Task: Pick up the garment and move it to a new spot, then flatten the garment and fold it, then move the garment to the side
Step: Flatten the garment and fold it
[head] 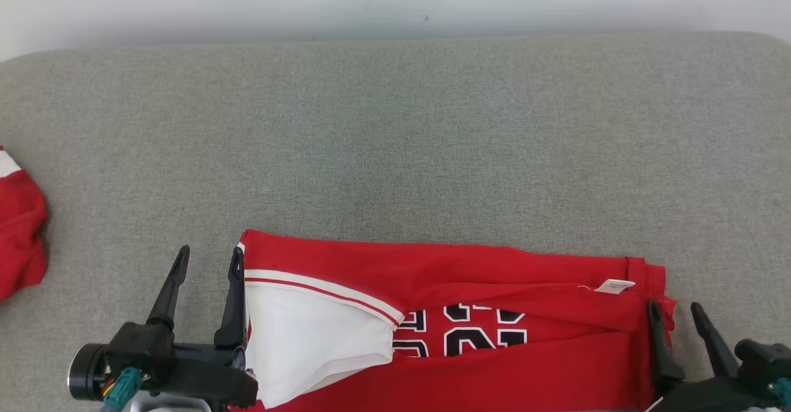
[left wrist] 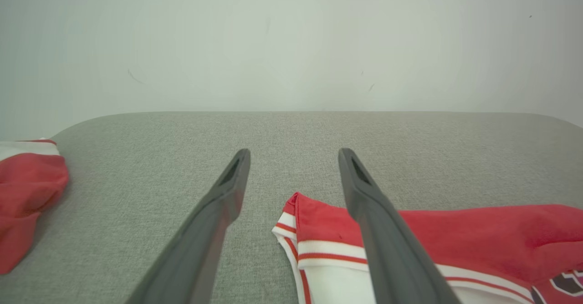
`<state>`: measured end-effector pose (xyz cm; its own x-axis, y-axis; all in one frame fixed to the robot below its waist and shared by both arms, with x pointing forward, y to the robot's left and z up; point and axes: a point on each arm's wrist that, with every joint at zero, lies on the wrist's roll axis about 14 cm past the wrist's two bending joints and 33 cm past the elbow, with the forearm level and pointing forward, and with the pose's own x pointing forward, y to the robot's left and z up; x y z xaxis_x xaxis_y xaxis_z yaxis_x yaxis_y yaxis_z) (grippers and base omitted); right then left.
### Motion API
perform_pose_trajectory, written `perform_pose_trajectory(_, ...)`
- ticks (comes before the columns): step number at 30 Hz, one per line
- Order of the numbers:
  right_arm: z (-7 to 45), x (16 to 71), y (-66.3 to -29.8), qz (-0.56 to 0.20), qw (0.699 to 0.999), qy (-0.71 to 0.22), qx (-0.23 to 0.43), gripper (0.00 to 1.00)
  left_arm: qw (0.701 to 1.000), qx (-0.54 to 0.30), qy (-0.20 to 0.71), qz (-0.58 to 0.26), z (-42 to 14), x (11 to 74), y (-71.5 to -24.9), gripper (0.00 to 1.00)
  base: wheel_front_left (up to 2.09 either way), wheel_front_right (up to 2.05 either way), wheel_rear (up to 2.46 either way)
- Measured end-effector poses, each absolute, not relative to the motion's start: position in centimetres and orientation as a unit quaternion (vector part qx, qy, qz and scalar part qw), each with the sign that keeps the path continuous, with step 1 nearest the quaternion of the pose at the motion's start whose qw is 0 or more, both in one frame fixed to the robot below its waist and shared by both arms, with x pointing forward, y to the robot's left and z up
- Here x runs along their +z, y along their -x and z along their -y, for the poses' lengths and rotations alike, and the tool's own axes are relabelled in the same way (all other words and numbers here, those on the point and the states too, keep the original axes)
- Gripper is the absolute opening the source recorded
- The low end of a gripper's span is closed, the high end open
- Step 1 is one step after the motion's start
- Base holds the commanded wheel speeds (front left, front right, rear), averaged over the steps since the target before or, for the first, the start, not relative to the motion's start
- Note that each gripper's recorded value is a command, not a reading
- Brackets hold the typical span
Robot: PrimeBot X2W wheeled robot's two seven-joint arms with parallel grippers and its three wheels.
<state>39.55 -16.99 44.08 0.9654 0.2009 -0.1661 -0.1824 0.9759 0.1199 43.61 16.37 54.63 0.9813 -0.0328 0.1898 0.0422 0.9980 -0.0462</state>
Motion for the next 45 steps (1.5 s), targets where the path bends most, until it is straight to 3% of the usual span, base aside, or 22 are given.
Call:
perform_pose_trajectory(14,16.3,39.2,-39.1,-0.144,0.980,-0.103,0.088,1.00,0.996,-0.023,0.025,0.086,-16.2,53.8,-44.4,1.00,0.00,0.00,0.00)
perform_pose_trajectory(15,16.3,39.1,-39.2,-0.144,0.980,-0.104,0.088,0.94,0.996,-0.024,0.025,0.085,-16.2,53.8,-44.5,1.00,0.00,0.00,0.00)
perform_pose_trajectory(16,16.2,39.1,-39.3,-0.145,0.980,-0.108,0.088,0.63,0.996,-0.024,0.025,0.085,-16.1,53.8,-44.5,1.00,0.00,0.00,0.00)
perform_pose_trajectory(17,16.2,39.0,-39.4,-0.145,0.979,-0.112,0.087,0.02,0.996,-0.026,0.025,0.085,-16.1,53.7,-44.6,1.00,0.00,0.00,0.00)
perform_pose_trajectory(26,16.5,39.8,-40.1,-0.133,0.979,-0.134,0.079,0.00,0.995,-0.021,0.024,0.090,-16.3,54.0,-45.0,1.00,0.00,0.00,0.00)
perform_pose_trajectory(39,28.8,43.2,-41.3,-0.083,0.994,-0.063,-0.043,0.00,0.995,-0.021,0.031,0.095,-15.9,54.2,-45.3,1.00,0.00,0.00,0.00)
perform_pose_trajectory(45,29.1,45.2,-42.0,-0.055,0.997,-0.047,-0.038,0.00,0.994,-0.026,0.036,0.102,-15.6,54.7,-45.4,1.00,0.00,0.00,0.00)
